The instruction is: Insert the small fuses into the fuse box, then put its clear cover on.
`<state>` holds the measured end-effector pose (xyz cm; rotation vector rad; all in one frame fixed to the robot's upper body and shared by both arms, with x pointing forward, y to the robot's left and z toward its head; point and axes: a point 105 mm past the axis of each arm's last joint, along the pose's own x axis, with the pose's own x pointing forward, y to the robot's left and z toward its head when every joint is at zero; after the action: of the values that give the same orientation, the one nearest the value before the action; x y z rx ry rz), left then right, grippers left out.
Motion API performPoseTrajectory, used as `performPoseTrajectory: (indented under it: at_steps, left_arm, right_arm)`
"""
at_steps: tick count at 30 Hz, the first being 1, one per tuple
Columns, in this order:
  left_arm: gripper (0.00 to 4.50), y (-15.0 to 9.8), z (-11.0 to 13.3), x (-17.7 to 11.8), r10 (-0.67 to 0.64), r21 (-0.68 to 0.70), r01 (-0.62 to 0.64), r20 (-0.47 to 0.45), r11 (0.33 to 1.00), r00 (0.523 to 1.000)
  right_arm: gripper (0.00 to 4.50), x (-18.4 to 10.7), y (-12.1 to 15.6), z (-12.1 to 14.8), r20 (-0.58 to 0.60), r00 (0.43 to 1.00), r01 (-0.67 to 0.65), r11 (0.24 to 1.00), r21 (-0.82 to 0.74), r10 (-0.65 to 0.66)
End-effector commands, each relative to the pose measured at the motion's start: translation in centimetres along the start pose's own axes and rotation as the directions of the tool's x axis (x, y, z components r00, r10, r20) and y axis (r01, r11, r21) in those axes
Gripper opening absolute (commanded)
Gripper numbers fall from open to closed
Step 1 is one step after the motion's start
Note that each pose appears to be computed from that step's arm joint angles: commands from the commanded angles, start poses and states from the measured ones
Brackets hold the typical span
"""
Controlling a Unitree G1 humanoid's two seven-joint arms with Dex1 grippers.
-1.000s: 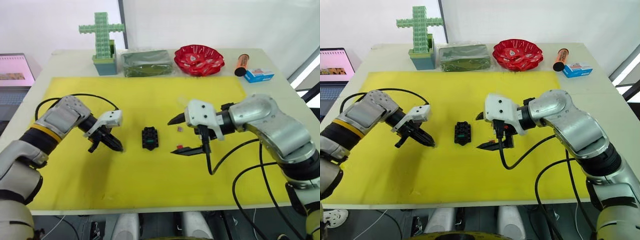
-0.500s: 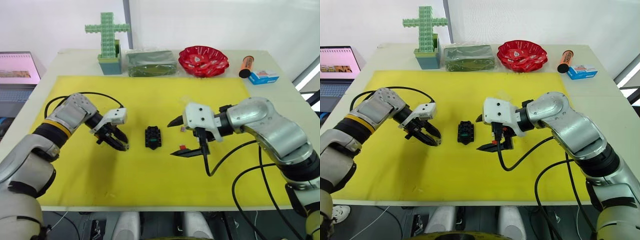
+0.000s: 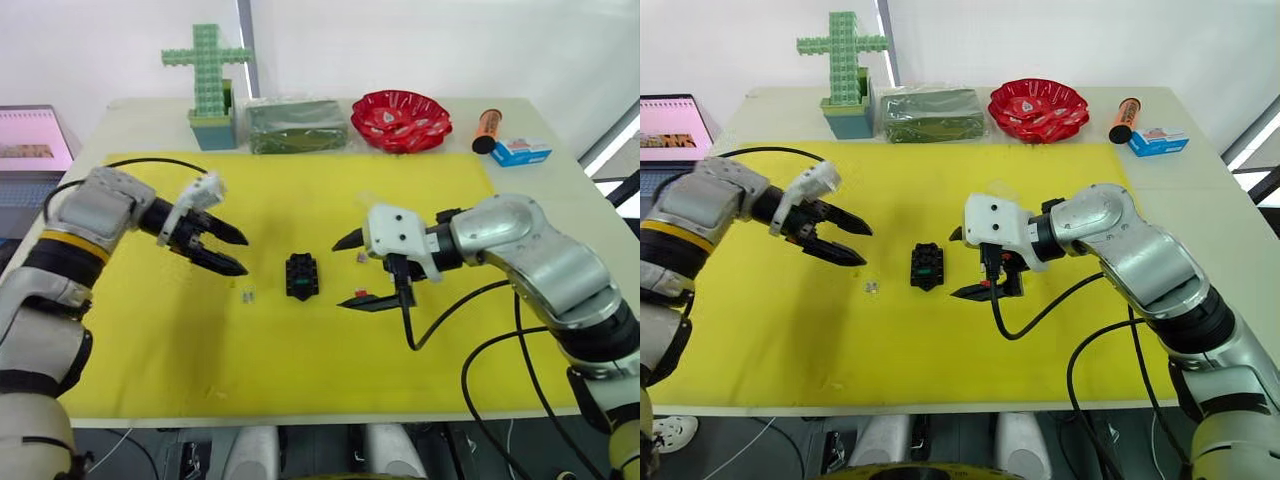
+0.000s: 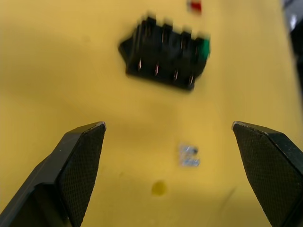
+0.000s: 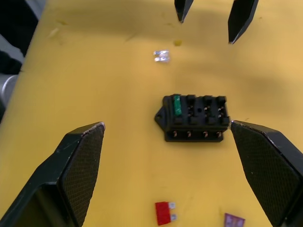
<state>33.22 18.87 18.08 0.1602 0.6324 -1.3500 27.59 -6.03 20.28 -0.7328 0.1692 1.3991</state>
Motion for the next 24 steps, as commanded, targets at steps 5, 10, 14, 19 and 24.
performPoseTrajectory:
  at_steps: [5,10,14,19,24]
  left_arm:
    - [4.49,-3.0,-1.0,-1.9,0.064,-0.301,0.005,0.218,0.953,0.974]
    - [4.49,-4.6,-3.5,-0.6,0.1,-0.506,0.058,0.279,0.861,0.955]
    - [4.49,-4.9,-5.4,0.1,0.165,-0.632,0.069,0.304,0.772,0.938]
    - [4.49,-5.7,-6.9,0.7,0.194,-0.705,0.072,0.289,0.705,0.937]
    - [4.49,-5.3,-7.6,1.2,0.238,-0.743,0.07,0.301,0.666,0.923]
  right_arm:
    - [4.5,-0.4,-0.8,0.9,0.02,0.999,0.047,0.997,-0.055,-0.046]
    - [4.5,-0.2,-0.9,0.8,0.018,0.999,0.048,0.997,-0.068,-0.047]
    - [4.5,-0.1,-1.2,0.9,0.019,0.999,0.05,0.995,-0.084,-0.048]
    - [4.5,-0.2,-1.2,0.8,0.014,0.999,0.042,0.995,-0.092,-0.041]
    - [4.5,-0.1,-1.3,0.8,0.012,0.999,0.04,0.994,-0.099,-0.039]
